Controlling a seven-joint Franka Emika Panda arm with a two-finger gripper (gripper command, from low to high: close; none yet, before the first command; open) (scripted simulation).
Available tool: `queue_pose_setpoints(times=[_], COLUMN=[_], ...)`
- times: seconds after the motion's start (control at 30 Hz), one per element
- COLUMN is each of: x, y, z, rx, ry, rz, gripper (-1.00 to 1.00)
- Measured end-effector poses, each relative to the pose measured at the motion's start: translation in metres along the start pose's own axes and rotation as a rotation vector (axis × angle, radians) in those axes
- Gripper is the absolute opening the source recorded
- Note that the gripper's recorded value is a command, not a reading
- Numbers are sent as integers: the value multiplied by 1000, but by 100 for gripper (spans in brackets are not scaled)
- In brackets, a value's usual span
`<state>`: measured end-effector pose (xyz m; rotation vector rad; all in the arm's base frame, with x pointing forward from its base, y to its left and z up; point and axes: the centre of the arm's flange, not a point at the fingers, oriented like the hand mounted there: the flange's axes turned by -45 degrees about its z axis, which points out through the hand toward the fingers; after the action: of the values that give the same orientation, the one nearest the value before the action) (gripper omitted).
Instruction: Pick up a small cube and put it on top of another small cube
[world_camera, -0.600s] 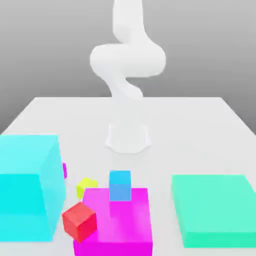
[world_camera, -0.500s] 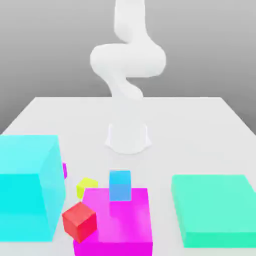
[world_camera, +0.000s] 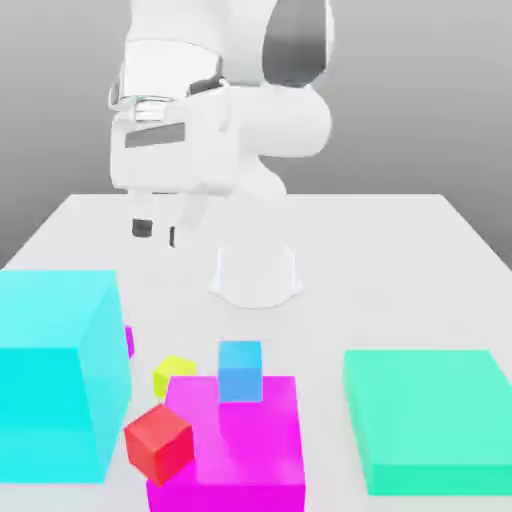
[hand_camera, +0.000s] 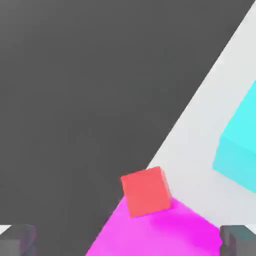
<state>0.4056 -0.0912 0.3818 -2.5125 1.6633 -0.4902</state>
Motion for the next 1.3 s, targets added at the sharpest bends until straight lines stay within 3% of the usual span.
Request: queue_pose_setpoints(times=[0.47,0.87,0.9,1.3], x=[-50,-67,-69,-62], y=[150,174,176,167], z=[141,204,208,188], rx=[-307,-328,-329,-326], ry=[-97,-95,-98,-90], rz=[786,841,841,842], gripper=[0,0,-100,-100])
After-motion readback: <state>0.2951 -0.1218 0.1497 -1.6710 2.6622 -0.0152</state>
